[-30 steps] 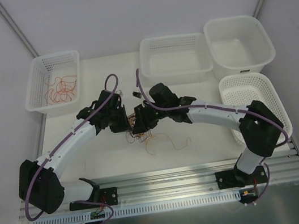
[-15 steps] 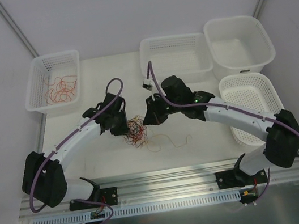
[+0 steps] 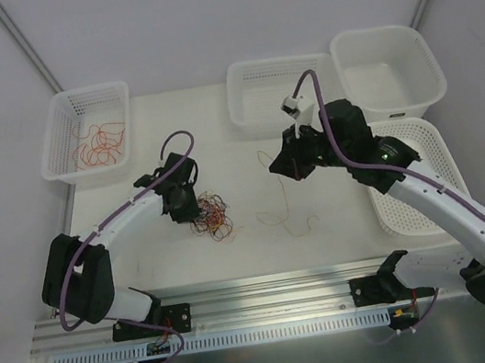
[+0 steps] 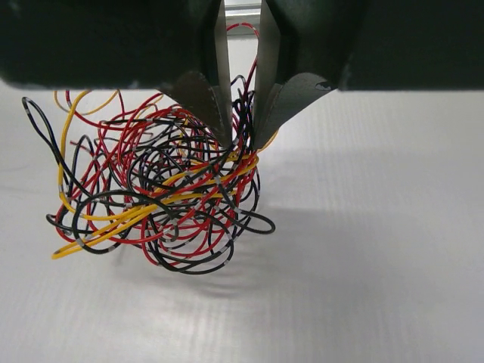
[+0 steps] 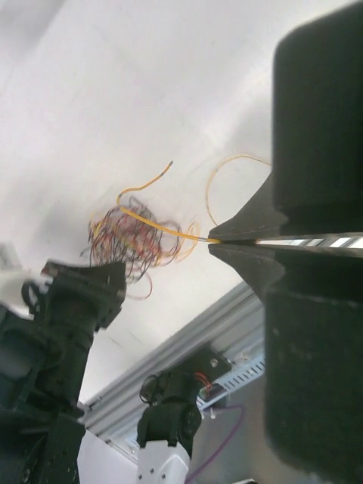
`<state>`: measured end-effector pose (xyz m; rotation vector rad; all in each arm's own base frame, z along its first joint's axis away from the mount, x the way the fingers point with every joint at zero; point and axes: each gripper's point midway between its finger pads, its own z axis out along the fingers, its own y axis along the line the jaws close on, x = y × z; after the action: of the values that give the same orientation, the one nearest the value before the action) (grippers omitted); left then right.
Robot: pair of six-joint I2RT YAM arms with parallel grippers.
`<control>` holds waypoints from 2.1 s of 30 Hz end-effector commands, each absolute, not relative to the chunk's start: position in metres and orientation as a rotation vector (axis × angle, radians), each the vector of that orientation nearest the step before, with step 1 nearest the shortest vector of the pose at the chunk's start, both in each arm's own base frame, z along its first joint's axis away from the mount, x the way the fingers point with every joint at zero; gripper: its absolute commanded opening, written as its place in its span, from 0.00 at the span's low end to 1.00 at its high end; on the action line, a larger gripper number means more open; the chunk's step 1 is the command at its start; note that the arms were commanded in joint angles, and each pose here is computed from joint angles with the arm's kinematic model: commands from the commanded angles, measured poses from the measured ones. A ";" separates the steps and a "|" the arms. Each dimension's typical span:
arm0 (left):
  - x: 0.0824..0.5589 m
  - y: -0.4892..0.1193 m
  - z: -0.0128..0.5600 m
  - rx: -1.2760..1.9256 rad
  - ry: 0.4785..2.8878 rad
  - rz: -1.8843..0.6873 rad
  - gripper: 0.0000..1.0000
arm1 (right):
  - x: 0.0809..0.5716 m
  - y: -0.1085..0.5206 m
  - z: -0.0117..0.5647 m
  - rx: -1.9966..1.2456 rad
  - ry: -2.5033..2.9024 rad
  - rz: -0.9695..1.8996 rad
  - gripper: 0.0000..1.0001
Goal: Untangle the cables
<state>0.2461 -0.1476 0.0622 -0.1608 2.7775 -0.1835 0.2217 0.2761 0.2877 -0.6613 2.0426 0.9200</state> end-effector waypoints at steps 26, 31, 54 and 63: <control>0.236 -0.104 0.053 -0.220 2.725 -0.194 0.31 | 0.240 0.015 0.496 -0.113 1.715 -0.154 0.01; 0.237 -0.110 0.059 -0.190 2.718 -0.239 0.31 | 0.235 -0.021 0.533 0.026 1.582 -0.313 0.01; 0.227 -0.124 0.065 -0.189 2.723 -0.378 0.32 | 0.304 -0.125 0.212 0.858 1.930 -0.171 0.01; 0.229 -0.131 0.069 -0.183 2.727 -0.420 0.32 | 0.273 -0.109 0.131 1.237 2.135 -0.078 0.22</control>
<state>0.2281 -0.1239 0.0622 -0.1871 2.7381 -0.3659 0.2859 -0.1231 0.1555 1.0756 2.0844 -0.1533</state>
